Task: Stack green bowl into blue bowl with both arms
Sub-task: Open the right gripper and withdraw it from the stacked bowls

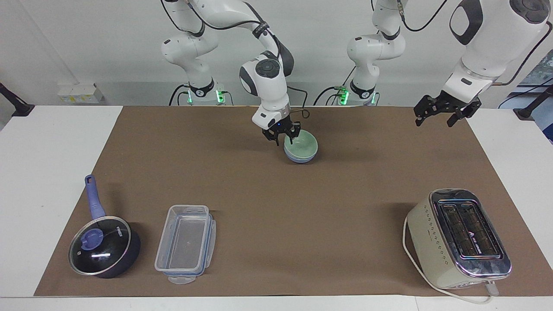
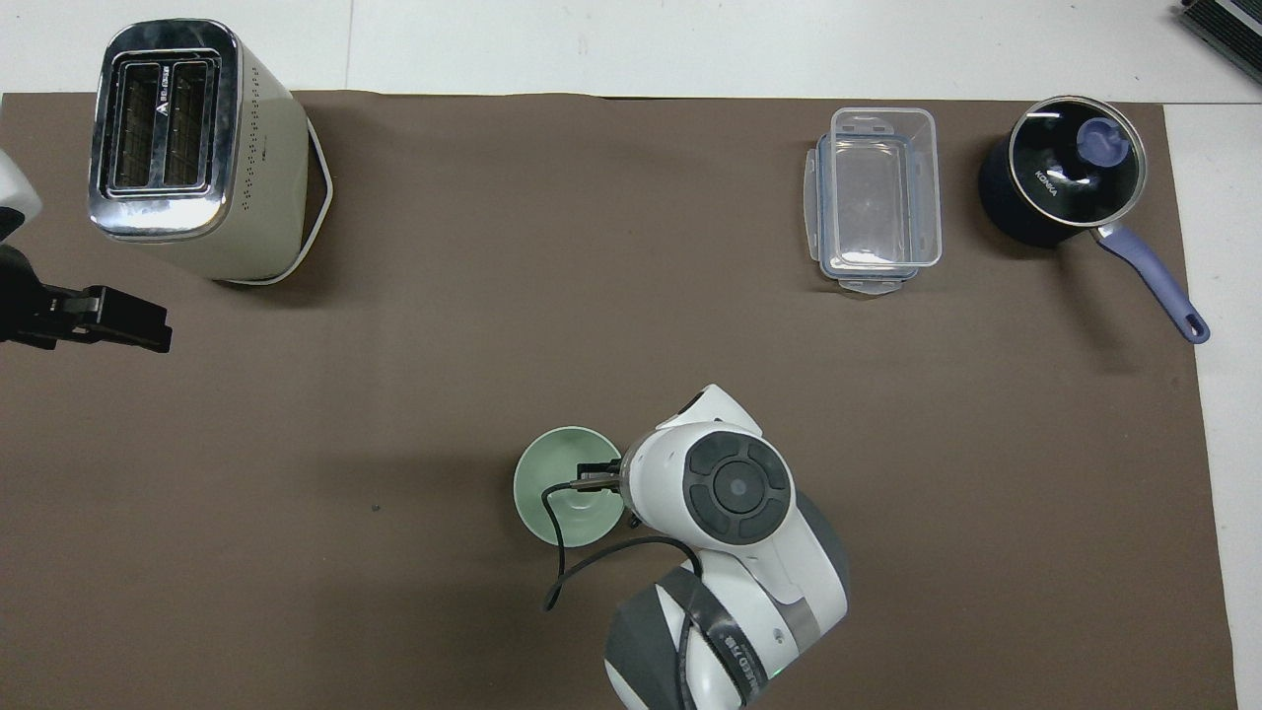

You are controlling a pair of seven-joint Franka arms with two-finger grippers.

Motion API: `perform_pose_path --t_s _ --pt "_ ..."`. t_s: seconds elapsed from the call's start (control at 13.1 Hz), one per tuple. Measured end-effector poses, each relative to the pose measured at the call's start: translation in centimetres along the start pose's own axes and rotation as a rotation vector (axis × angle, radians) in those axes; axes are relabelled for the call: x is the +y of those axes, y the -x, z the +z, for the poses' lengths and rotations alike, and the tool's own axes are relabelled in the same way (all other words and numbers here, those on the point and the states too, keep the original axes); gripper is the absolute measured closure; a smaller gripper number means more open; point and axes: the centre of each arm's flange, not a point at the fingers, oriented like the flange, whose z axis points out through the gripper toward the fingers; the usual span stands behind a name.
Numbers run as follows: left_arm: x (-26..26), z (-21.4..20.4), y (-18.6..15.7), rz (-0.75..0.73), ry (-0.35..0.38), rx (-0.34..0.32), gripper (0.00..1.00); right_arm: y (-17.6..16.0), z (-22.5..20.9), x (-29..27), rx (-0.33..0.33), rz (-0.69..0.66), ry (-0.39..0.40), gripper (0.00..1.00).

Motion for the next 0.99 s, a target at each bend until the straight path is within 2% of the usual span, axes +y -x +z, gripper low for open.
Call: perform_pose_path --t_s 0.23,0.54,0.99 --pt "0.0 0.0 0.0 0.0 0.0 0.0 0.0 -2.3 -5.4 4.0 0.034 0.066 -0.013 0.02" --pt "0.0 0.0 0.0 0.0 0.0 0.0 0.0 -4.3 -12.1 10.6 0.07 0.085 -0.001 0.0" --pt "0.0 0.0 0.0 0.0 0.0 0.0 0.0 -8.6 -24.6 21.0 0.142 0.107 0.103 0.0"
